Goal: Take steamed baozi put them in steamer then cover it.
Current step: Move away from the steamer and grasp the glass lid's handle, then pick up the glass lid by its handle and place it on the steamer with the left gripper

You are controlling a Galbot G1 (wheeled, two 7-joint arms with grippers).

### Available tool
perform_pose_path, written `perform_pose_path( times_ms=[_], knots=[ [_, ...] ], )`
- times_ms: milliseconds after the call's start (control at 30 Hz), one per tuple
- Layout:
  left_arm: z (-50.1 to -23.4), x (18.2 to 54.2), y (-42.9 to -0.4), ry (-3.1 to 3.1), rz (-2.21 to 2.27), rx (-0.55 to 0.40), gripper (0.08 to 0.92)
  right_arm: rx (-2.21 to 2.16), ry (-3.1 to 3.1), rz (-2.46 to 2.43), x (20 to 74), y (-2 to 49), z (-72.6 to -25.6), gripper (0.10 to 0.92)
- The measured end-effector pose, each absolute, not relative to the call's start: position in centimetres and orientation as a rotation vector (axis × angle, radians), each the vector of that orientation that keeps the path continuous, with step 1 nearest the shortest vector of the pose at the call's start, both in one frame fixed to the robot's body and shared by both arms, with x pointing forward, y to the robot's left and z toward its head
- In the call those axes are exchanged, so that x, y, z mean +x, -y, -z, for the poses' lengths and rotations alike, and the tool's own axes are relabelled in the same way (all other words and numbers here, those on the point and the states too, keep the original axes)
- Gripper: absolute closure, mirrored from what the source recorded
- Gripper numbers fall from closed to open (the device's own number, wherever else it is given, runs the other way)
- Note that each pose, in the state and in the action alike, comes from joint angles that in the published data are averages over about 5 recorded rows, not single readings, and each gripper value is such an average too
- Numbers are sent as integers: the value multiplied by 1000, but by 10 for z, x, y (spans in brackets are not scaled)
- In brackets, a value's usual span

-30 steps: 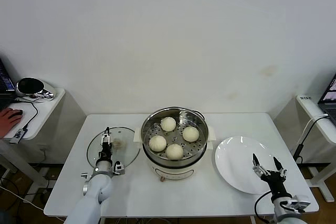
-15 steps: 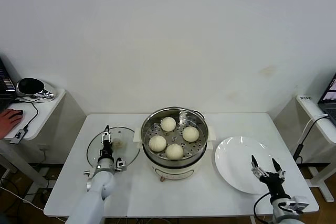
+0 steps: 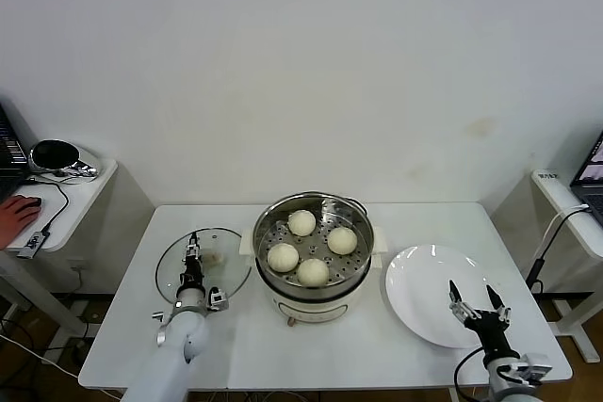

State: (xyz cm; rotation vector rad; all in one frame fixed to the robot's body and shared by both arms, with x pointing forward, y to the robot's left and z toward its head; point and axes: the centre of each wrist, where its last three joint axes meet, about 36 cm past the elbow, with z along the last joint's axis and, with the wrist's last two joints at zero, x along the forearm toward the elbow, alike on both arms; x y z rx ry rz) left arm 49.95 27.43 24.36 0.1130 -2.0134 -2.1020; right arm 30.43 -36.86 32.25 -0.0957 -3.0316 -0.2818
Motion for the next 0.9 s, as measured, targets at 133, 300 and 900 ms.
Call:
perform_pose_path(
  times_ms=[133, 300, 900],
  knots=[
    [-242, 500, -278, 2008, 2099, 120, 658, -90, 3032, 280, 304, 367, -322, 200],
    [-242, 499, -282, 1997, 2105, 125, 796, -83, 3034, 284, 306, 363, -322, 200],
    [-296, 465, -318, 2006, 2055, 206, 864, -75, 3043, 318, 307, 347, -329, 200]
  ],
)
